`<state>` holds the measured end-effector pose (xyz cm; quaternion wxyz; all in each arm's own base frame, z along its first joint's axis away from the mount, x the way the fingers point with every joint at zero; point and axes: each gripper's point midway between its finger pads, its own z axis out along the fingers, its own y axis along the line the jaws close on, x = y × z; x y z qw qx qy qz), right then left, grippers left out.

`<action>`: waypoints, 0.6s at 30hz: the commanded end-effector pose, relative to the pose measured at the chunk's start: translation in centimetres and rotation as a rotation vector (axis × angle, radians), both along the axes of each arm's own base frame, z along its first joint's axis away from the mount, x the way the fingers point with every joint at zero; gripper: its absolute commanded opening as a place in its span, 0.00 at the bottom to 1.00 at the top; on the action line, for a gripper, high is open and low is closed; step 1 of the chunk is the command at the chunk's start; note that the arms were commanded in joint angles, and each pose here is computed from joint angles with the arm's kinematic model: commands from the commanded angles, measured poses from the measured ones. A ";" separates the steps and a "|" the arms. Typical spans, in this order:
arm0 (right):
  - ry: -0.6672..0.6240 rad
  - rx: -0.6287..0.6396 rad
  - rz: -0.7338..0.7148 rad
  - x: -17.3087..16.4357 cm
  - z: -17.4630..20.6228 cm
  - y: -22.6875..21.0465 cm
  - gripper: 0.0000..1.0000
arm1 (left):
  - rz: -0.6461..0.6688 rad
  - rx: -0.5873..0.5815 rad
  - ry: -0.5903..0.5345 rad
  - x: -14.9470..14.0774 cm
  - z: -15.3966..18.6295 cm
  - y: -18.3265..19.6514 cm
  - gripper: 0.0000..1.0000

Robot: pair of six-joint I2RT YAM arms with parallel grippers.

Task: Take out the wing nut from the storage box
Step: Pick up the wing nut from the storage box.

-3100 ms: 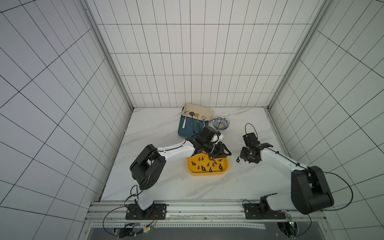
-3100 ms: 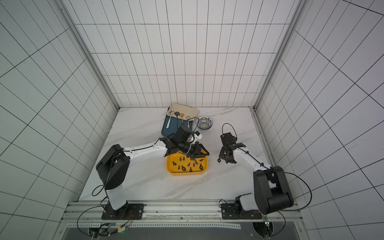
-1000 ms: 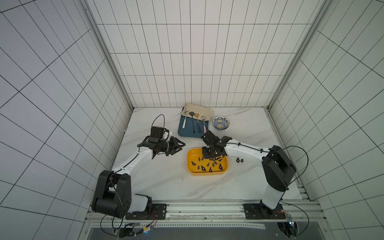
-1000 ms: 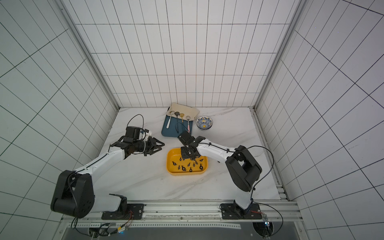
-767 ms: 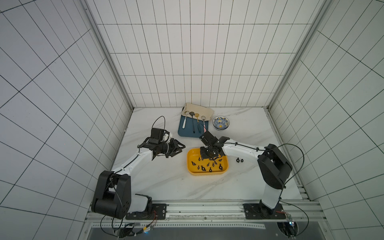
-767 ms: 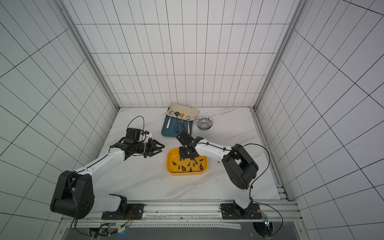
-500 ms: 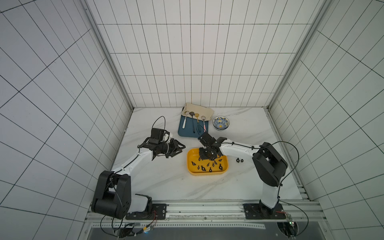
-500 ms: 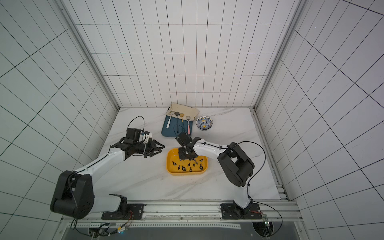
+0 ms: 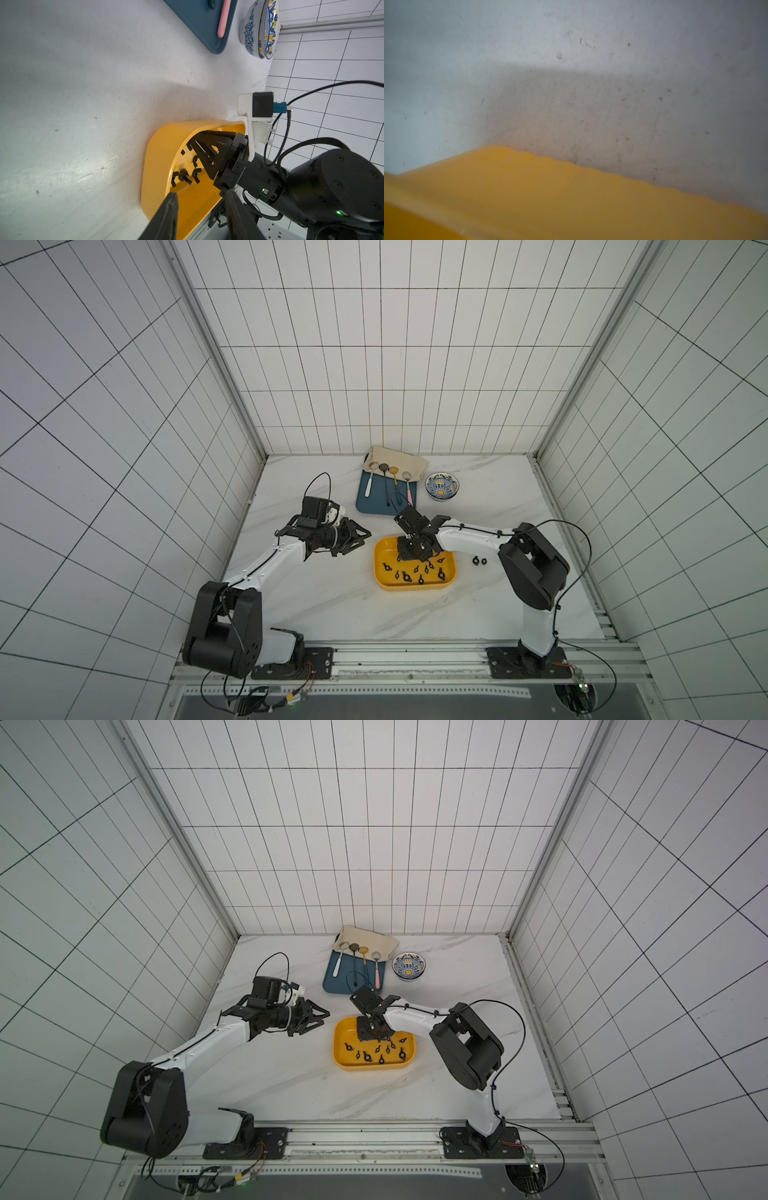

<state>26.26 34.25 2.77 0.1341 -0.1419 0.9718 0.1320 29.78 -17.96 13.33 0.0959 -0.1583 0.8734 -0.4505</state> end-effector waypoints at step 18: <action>-0.058 0.046 -0.003 0.6 2.4 1.4 0.02 | -0.012 -0.008 -0.030 0.0 0.5 -0.1 0.41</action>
